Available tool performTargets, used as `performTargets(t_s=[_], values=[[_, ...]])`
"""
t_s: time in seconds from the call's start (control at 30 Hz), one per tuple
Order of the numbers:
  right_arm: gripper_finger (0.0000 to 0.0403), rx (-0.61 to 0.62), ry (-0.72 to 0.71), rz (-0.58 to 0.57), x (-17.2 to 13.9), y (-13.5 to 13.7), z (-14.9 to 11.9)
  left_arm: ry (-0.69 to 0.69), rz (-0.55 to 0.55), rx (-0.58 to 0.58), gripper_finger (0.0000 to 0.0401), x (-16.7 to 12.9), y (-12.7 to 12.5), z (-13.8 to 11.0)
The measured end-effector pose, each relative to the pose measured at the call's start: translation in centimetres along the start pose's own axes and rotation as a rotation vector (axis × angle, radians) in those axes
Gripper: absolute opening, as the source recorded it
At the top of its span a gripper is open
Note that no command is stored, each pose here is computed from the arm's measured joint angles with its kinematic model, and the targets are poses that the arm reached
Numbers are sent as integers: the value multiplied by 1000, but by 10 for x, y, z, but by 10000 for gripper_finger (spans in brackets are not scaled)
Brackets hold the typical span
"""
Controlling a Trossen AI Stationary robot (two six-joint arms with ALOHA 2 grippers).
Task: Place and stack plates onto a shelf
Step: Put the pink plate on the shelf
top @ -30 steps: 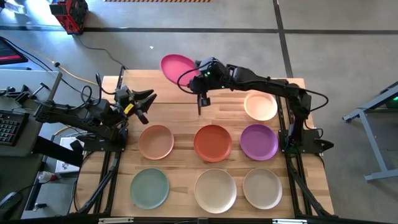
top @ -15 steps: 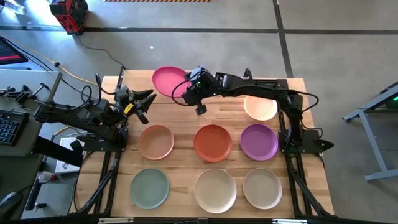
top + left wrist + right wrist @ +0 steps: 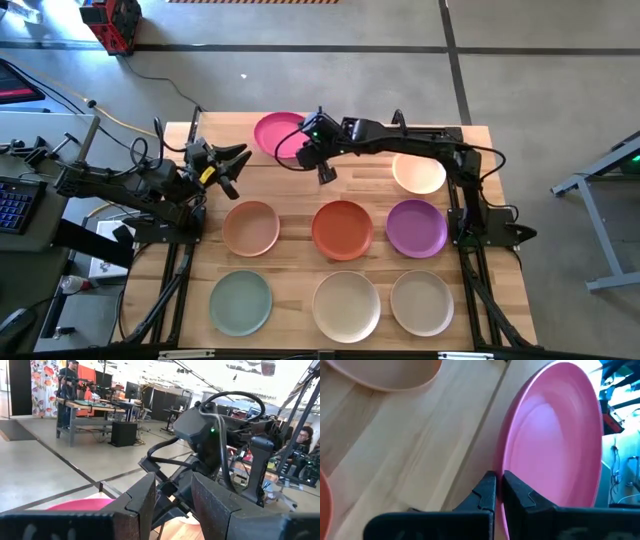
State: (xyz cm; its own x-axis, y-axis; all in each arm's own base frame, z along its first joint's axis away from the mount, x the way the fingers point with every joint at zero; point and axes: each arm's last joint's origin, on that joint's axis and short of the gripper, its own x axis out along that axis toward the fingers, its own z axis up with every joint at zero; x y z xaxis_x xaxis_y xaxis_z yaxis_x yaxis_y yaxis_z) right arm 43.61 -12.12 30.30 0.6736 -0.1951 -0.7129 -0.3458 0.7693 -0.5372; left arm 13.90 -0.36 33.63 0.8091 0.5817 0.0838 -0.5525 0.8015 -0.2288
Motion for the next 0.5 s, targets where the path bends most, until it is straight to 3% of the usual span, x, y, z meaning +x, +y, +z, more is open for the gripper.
performTargets(t_s=[0.5], values=[[0,18,41,21,0,0,-7,0,1,0,115,0,0,0]])
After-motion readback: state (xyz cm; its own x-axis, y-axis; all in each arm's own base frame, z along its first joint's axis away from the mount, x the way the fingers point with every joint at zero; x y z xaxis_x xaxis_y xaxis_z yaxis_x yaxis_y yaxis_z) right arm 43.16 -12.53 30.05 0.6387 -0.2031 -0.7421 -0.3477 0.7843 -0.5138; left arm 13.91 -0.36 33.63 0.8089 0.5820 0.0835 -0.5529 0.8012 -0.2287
